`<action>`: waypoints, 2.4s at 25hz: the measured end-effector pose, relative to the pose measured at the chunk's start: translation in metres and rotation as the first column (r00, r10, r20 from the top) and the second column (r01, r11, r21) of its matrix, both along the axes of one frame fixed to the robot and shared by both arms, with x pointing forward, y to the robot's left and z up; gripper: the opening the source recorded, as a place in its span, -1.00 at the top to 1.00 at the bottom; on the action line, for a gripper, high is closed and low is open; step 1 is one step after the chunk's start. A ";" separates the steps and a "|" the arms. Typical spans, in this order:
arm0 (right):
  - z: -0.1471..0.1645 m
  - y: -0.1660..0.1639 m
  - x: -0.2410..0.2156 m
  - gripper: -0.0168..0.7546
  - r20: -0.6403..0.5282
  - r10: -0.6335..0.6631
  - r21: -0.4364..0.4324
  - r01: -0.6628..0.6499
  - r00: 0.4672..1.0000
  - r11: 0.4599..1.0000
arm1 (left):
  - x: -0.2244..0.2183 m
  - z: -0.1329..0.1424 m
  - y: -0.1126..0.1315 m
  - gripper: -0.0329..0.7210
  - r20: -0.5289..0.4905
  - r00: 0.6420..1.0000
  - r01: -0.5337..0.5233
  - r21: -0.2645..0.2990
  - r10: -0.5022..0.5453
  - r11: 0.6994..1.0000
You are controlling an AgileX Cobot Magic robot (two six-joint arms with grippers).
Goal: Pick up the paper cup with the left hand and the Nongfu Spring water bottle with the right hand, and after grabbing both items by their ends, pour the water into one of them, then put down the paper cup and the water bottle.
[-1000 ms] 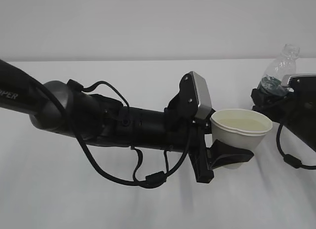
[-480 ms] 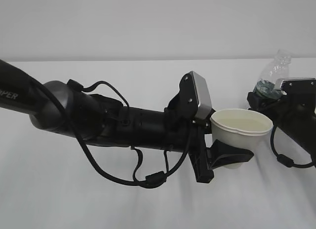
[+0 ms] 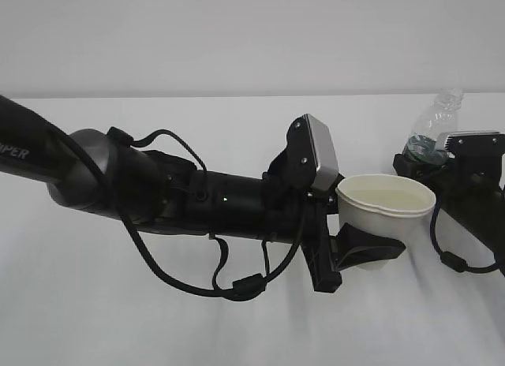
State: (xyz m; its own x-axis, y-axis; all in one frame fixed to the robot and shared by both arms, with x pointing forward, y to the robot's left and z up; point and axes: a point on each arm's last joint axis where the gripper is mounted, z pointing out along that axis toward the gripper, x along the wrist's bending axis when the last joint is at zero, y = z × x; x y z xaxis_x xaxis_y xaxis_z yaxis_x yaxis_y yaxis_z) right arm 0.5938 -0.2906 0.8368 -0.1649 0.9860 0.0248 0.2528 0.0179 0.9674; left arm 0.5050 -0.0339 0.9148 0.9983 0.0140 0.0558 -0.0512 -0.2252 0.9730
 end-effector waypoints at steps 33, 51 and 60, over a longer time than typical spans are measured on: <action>-0.004 0.008 -0.001 -0.57 0.031 0.126 -0.140 -0.120 0.992 0.983 | 0.000 -0.002 0.001 -0.18 0.009 1.000 -0.001 0.027 0.000 1.000; 0.010 0.004 -0.023 -0.57 0.011 0.075 -0.131 -0.073 0.997 0.989 | 0.000 -0.003 0.001 -0.18 0.010 1.000 -0.003 0.030 0.003 1.000; 0.019 0.005 -0.048 -0.57 -0.020 0.075 -0.128 -0.077 0.997 0.989 | 0.000 -0.003 0.001 -0.18 0.010 1.000 -0.003 0.030 0.003 1.000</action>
State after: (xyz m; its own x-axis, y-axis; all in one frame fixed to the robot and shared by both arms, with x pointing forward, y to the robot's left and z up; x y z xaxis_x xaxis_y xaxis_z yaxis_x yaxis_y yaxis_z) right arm 0.5456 -0.2860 0.8561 -0.2399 0.9658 -0.0988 0.2604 0.1621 0.9518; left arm 0.5054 -0.0333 0.9122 0.9977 0.0149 0.0659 -0.0600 -0.2541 0.9653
